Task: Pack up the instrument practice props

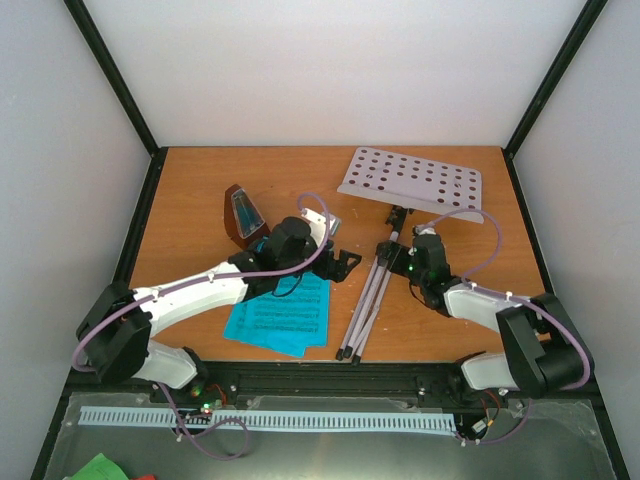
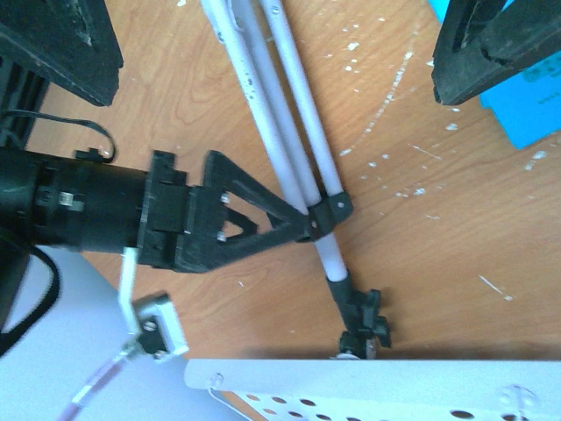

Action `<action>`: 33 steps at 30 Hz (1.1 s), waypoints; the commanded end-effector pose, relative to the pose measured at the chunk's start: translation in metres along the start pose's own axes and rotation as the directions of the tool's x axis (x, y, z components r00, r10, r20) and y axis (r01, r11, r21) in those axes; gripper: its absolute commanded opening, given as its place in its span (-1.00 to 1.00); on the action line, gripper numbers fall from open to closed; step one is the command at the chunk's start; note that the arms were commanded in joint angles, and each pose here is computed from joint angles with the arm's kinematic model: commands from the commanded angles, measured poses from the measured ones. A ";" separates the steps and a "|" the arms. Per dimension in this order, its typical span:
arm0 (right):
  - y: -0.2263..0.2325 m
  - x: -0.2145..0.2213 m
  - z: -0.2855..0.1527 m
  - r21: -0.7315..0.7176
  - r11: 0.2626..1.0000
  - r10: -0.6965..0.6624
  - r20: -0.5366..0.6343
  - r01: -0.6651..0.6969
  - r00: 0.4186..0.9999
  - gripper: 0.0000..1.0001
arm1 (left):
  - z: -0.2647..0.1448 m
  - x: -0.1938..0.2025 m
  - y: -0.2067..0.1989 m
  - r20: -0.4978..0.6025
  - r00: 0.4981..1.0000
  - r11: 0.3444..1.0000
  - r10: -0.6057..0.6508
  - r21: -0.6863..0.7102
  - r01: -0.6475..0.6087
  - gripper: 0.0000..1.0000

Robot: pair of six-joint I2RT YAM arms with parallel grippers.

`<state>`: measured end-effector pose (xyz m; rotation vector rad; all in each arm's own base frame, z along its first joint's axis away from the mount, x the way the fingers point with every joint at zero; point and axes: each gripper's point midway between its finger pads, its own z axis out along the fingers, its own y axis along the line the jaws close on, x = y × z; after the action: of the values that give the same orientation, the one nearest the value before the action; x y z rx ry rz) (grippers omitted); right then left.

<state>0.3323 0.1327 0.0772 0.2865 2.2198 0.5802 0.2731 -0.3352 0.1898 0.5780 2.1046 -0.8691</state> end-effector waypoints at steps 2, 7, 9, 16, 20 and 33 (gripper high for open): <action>-0.015 -0.023 -0.024 0.138 0.985 -0.107 0.051 0.099 0.993 1.00 | -0.022 -0.029 0.021 0.084 0.996 0.997 0.028 -0.072 -0.022 0.99; 0.007 -0.062 -0.053 0.133 0.957 -0.271 0.110 0.256 0.956 1.00 | -0.066 -0.066 0.059 0.174 0.985 1.000 -0.020 -0.001 0.020 0.99; 0.018 -0.081 -0.066 0.113 0.943 -0.327 0.130 0.313 0.936 1.00 | -0.090 -0.081 0.083 0.215 0.976 0.999 -0.019 -0.044 0.029 0.99; 0.007 -0.163 -0.118 0.139 0.935 -0.353 0.271 0.326 0.895 1.00 | -0.211 -0.118 0.190 0.414 0.909 0.957 -0.057 -0.237 0.167 0.99; -0.013 -0.184 -0.132 0.182 0.938 -0.340 0.327 0.294 0.882 1.00 | -0.258 -0.109 0.246 0.501 0.862 0.892 -0.074 -0.353 0.282 0.99; -0.075 -0.136 -0.112 0.302 0.909 -0.413 0.545 0.288 0.729 1.00 | -0.315 0.005 0.326 0.727 0.649 0.581 0.225 -0.635 0.509 0.99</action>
<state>0.3317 -0.0082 0.1746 0.1261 1.8253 0.1082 0.3362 0.0933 0.1686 -0.4819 1.7474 -0.2161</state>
